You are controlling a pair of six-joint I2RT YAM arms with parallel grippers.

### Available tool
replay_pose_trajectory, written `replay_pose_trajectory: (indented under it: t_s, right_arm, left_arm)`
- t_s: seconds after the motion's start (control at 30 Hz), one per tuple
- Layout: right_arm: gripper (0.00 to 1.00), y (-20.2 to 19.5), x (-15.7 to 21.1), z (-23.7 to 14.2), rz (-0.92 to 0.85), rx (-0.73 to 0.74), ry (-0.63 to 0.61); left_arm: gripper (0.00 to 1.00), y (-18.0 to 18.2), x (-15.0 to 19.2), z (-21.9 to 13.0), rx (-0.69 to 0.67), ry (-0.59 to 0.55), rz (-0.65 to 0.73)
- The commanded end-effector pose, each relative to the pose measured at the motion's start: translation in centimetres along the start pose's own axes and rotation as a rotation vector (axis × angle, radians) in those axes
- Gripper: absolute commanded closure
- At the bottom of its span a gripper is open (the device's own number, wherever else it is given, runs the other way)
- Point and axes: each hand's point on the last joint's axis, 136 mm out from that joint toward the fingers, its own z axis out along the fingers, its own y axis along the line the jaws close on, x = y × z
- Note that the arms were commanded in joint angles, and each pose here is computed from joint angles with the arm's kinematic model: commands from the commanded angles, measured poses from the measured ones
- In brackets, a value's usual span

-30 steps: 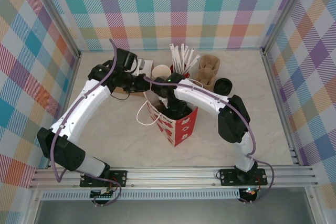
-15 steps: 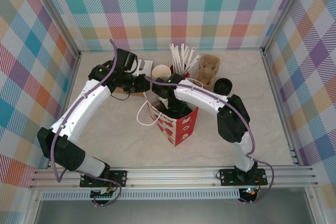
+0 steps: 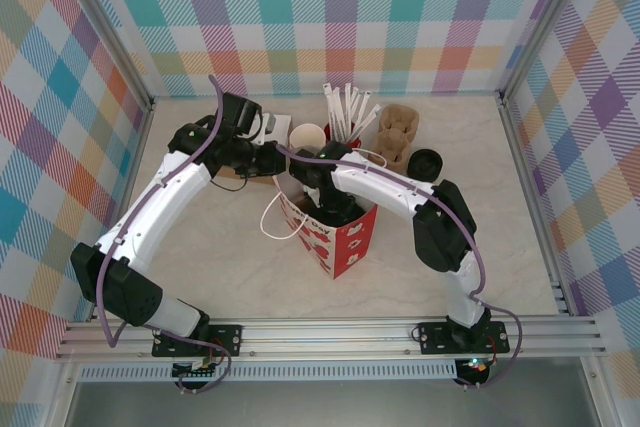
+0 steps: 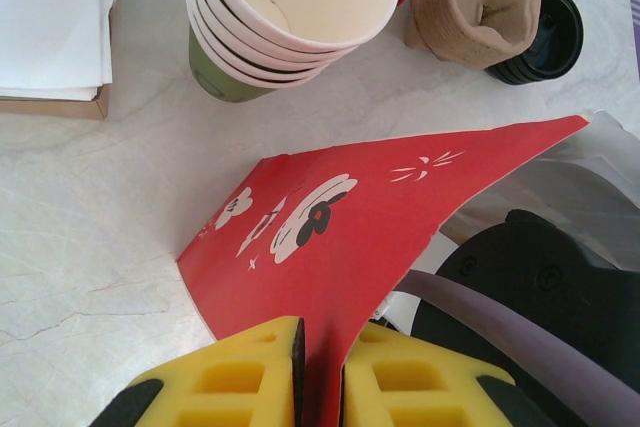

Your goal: Pack the takeout coffee

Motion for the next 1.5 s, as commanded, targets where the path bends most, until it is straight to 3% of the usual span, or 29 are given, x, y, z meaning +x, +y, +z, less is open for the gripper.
replay_pose_trajectory:
  t_s: [0.0,0.97,1.47]
  right_arm:
    - [0.17,0.1,0.2,0.4,-0.008,-0.005,0.012]
    - [0.18,0.4,0.6,-2.7,-0.025,-0.046,-0.086]
    - [0.18,0.5,-0.2,-1.2,-0.048,-0.044,-0.106]
  left_arm:
    - [0.84,0.0,0.7,0.4,-0.001,0.026,-0.005]
    - [0.84,1.2,0.3,1.0,-0.070,0.026,-0.038]
    - [0.84,1.3,0.3,1.1,-0.077,0.030,-0.041]
